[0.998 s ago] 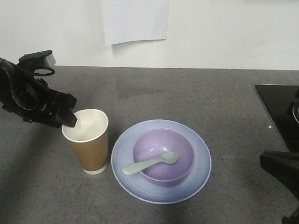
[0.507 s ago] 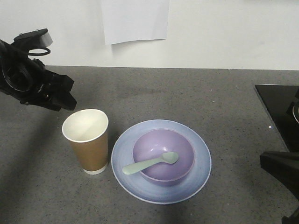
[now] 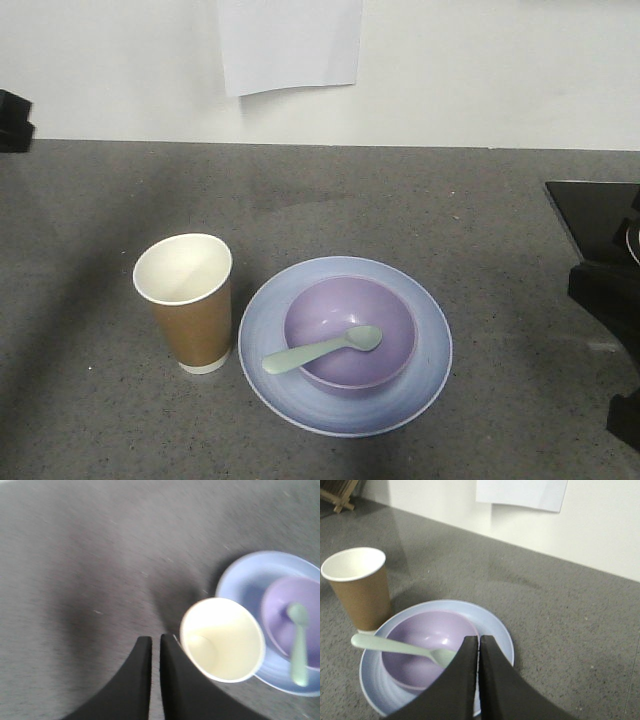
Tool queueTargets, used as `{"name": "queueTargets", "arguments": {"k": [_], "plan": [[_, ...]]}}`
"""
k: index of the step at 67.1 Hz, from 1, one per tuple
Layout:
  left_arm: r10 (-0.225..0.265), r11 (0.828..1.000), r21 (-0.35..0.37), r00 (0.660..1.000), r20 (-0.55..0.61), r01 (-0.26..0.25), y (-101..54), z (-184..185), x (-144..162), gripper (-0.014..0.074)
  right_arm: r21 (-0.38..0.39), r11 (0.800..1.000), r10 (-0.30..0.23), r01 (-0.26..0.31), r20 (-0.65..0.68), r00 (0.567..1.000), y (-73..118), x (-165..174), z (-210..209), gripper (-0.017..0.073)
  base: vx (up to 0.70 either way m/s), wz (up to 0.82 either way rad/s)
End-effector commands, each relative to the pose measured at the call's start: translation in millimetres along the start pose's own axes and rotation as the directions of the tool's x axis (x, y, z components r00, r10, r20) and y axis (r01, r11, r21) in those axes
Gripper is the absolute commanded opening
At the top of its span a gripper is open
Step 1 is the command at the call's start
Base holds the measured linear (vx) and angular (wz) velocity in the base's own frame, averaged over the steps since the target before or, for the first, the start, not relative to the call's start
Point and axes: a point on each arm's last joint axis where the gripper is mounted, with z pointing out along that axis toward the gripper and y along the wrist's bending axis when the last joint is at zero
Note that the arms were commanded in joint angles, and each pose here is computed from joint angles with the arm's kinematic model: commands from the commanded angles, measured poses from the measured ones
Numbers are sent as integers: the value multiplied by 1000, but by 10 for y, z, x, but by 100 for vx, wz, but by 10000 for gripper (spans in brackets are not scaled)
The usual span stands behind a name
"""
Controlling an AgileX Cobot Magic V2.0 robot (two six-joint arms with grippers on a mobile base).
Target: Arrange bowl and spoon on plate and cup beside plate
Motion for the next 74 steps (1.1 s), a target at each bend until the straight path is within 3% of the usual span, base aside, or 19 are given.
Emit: {"name": "queueTargets", "arguments": {"k": [1, 14, 22, 34, 48, 68, 74], "plan": [[-4, 993, -118, 984, 176, 25, 10, -361, 40, -8, 36, 999, 10, -14, 108, 994, -30, -155, -39, -4, 0, 0], [-38, 964, -242, 955, 294, 113, 30, -575, 451, -8, 35, 999, 10, -14, 106, 994, -29, -154, -39, -4, 0, 0], [-20, 955, -271, 938, 347, 120, 5, -626, 715, -8, 35, 999, 10, -14, 106, 994, -29, -154, -39, -4, 0, 0], [-5, 955, -270, 918, 396, 122, -67, -720, 1037, -8, 32, 999, 11, -14, 101, 995, -26, -148, -38, -4, 0, 0], [-38, 956, -265, 944, 327, 130, -126, -817, 1305, -8, 32, 999, 11, -14, 100, 995, -26, -148, -38, -4, 0, 0], [-61, 955, -266, 965, 256, 131, -140, -831, 1408, -6, 31, 999, 11, -14, 98, 995, -25, -147, -38, -4, 0, 0], [-73, 962, -236, 962, 265, 139, -160, -804, 1402, -6, 31, 999, 11, -14, 98, 995, -25, -147, -38, -4, 0, 0]]}}
